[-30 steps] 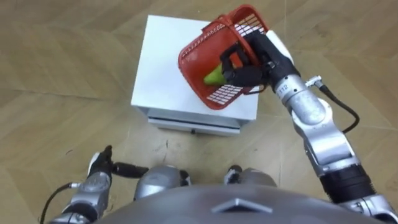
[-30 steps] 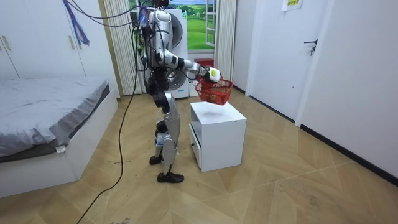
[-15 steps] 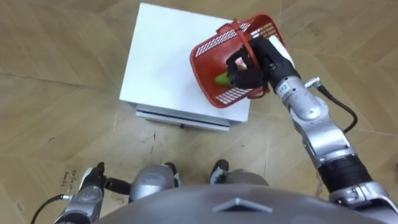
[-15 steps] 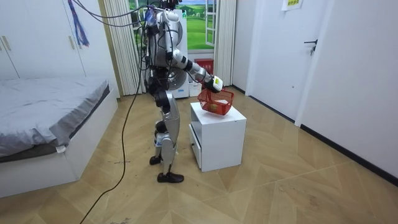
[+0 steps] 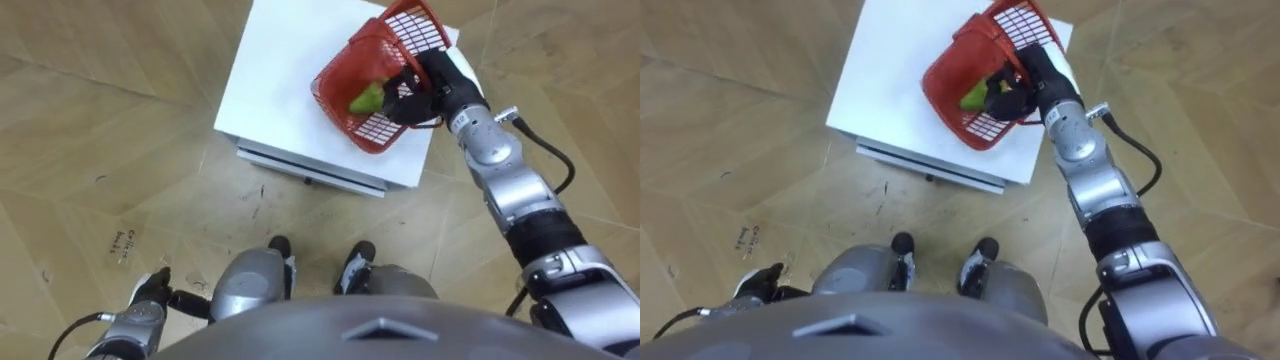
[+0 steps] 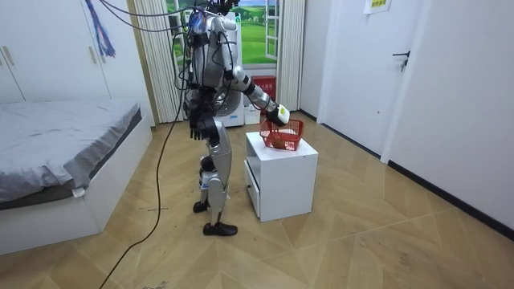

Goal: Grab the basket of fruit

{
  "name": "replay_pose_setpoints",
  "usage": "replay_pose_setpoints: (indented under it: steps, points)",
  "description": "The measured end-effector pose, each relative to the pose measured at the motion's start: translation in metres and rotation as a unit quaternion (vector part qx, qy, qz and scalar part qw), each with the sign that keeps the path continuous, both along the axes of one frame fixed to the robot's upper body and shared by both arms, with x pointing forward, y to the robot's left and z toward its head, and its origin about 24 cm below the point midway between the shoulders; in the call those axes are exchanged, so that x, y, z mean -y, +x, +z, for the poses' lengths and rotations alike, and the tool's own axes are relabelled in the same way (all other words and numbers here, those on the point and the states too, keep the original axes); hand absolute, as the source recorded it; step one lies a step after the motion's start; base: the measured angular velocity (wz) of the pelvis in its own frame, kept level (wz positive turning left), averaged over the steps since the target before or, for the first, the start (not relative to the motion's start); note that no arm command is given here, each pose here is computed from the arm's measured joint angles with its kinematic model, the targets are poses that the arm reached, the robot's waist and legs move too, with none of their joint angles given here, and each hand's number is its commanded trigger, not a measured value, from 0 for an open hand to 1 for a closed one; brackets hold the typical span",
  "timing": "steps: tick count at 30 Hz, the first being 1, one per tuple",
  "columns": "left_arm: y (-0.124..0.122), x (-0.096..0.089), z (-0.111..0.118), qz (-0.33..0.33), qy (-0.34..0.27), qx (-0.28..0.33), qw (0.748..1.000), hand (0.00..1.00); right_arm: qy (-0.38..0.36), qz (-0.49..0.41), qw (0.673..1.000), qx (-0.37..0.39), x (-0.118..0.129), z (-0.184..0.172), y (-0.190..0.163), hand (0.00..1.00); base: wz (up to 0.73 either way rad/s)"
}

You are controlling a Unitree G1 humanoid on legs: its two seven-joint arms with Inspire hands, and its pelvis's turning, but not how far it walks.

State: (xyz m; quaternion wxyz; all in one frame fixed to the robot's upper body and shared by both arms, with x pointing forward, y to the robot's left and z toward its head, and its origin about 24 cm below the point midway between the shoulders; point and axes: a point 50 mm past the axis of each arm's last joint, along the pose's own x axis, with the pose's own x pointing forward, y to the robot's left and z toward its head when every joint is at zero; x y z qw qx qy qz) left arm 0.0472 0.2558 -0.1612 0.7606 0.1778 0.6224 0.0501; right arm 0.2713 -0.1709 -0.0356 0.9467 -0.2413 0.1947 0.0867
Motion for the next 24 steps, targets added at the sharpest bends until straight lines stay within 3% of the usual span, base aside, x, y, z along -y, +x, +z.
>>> replay_pose_setpoints:
  steps: [24]
  points:
    - [-0.004,0.004,-0.002,-0.007,-0.01,-0.015,1.0,0.0,0.021,0.003,1.0,-0.008,-0.013,-0.004,-0.001,0.0,0.02]
